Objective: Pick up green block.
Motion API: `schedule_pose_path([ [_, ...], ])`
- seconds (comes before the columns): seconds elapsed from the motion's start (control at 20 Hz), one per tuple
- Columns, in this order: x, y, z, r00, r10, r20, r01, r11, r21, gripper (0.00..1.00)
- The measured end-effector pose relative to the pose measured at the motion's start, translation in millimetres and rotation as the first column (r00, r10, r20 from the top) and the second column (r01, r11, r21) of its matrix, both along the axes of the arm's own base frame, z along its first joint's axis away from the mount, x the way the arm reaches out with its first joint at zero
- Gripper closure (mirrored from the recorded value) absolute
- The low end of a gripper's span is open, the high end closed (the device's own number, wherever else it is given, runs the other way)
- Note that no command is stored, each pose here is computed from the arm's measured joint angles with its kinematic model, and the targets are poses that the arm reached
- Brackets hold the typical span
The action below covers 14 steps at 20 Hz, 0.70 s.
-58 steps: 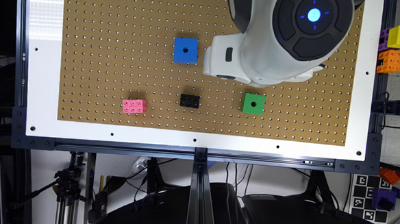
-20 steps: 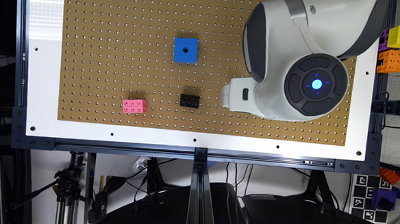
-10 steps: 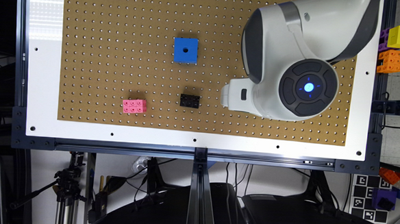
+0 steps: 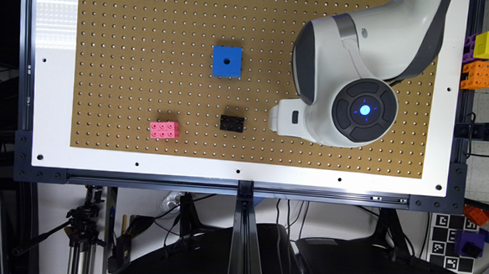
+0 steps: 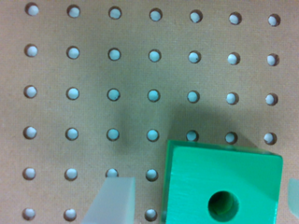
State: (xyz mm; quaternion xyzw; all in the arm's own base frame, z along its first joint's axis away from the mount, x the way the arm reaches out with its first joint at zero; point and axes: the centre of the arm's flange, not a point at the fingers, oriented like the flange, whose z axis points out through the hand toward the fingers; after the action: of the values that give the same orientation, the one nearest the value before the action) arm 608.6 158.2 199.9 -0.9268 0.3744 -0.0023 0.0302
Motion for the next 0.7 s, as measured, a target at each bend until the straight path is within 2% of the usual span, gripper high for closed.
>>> schedule_pose_path([
  [0.15,7.2,2.0,-7,1.00000,-0.0010,0.0017,0.0010,0.999995,0.0031,0.00],
  [0.25,10.9,3.8,-10,1.00000,-0.0002,0.0031,0.0002,0.999989,0.0048,0.00],
  [0.35,10.7,5.0,-21,0.99999,0.0007,-0.0052,-0.0007,0.999989,0.0046,0.00],
  [0.4,12.7,6.0,-22,1.00000,0.0010,-0.0021,-0.0010,0.999988,0.0049,0.00],
  [0.55,14.5,7.0,-22,1.00000,0.0017,-0.0011,-0.0017,0.999984,0.0055,0.00],
  [0.6,14.5,6.8,-22,1.00000,0.0015,-0.0011,-0.0014,0.999984,0.0054,1.00],
  [0.7,14.5,6.8,-22,1.00000,0.0014,-0.0011,-0.0014,0.999985,0.0054,1.00],
])
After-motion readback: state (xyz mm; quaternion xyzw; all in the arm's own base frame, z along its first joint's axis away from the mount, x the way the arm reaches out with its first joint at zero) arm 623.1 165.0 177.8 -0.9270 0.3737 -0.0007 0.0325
